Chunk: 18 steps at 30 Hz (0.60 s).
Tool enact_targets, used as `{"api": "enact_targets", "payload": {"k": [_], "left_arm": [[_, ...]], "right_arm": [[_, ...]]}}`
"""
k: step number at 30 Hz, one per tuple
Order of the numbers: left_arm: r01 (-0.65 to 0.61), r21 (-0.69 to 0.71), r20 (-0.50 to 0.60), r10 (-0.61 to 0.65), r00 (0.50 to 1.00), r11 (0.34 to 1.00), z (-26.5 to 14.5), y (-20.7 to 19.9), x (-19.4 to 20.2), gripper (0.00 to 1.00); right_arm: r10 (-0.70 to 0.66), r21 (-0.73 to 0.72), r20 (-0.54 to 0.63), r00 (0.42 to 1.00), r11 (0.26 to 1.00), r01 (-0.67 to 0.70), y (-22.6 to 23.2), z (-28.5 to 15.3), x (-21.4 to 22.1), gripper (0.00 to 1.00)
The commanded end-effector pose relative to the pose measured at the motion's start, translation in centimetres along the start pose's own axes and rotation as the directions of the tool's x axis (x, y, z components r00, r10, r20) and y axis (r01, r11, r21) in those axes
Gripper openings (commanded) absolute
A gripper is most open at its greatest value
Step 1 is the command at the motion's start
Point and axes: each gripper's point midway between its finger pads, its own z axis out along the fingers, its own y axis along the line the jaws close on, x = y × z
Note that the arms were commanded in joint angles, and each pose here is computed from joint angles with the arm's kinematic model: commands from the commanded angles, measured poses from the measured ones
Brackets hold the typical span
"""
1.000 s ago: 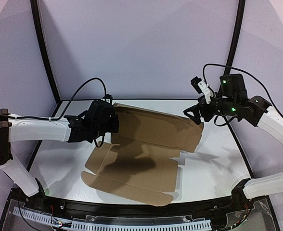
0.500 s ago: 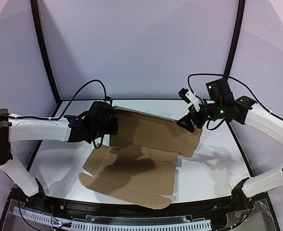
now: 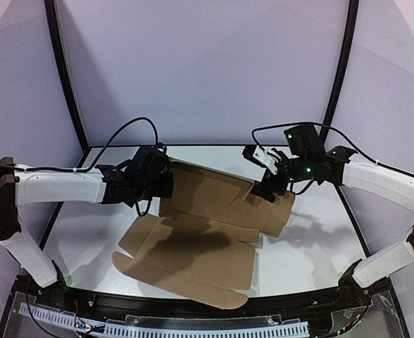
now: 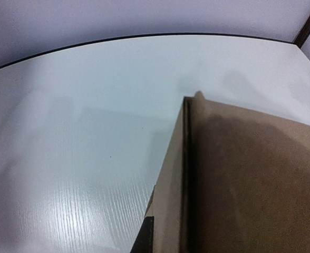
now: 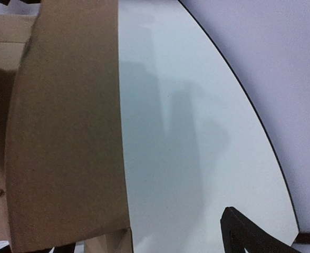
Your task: Fold the paper box
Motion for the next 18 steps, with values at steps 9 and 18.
{"api": "enact_targets", "payload": {"k": [9,18], "left_arm": [[0.006,0.134,-0.081,0.005,0.997,0.991,-0.3,-3.2,0.5,0.01],[0.086,0.030,-0.047,-0.085,0.995,0.996,-0.4,-1.3,-0.2,0.01]], "right_arm": [[-0.168,-0.008,0.170,0.971,0.985,0.171,0.1,1.3,-4.0,0.76],[-0.117,0.132,0.196,0.974,0.987,0.092,-2.2,-0.3,-4.7,0.82]]}}
